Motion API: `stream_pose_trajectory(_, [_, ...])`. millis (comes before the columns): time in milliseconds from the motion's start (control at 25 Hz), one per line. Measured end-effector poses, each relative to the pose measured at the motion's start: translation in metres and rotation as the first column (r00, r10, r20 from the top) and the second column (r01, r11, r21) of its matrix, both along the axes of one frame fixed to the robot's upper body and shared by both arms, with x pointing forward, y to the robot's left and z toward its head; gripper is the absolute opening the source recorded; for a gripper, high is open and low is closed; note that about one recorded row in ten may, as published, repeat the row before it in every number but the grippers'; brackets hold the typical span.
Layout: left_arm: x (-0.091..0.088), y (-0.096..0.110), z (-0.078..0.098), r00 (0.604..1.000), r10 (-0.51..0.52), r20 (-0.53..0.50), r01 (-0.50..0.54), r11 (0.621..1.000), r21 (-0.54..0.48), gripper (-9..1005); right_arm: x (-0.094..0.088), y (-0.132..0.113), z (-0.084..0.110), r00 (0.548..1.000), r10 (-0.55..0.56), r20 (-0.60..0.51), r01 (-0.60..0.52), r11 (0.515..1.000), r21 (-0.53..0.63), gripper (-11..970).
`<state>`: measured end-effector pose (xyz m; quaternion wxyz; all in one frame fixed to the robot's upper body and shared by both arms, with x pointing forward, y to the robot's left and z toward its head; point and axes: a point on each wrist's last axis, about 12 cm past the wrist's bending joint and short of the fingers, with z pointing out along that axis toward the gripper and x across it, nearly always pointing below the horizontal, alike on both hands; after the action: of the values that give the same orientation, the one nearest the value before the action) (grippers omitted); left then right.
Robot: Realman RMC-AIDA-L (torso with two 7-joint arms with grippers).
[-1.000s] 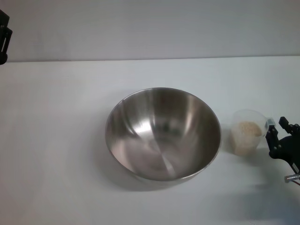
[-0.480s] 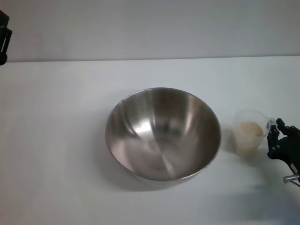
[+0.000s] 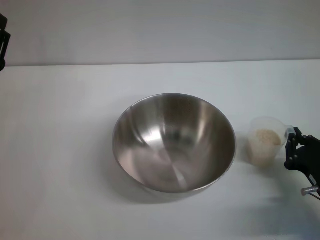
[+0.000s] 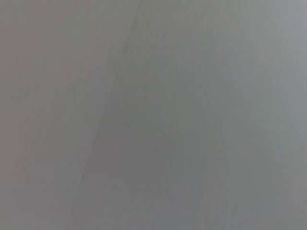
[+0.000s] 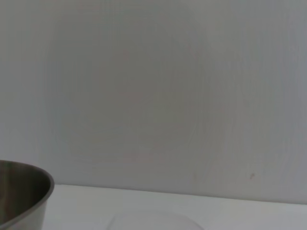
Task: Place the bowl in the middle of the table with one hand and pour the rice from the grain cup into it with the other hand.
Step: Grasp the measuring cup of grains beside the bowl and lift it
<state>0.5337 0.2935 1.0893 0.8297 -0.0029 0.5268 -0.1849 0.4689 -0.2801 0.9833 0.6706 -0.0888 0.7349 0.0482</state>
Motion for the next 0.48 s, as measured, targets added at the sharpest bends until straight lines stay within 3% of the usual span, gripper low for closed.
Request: stream_pose_trajectory(480, [-0.0009, 0.0017, -0.0004, 1.0, 0.007, 0.0, -0.007, 1.0, -0.002, 650, 0.0051, 0.0026, 0.0011, 1.0, -0.001, -0.001, 0.001, 1.0, 0.005, 49])
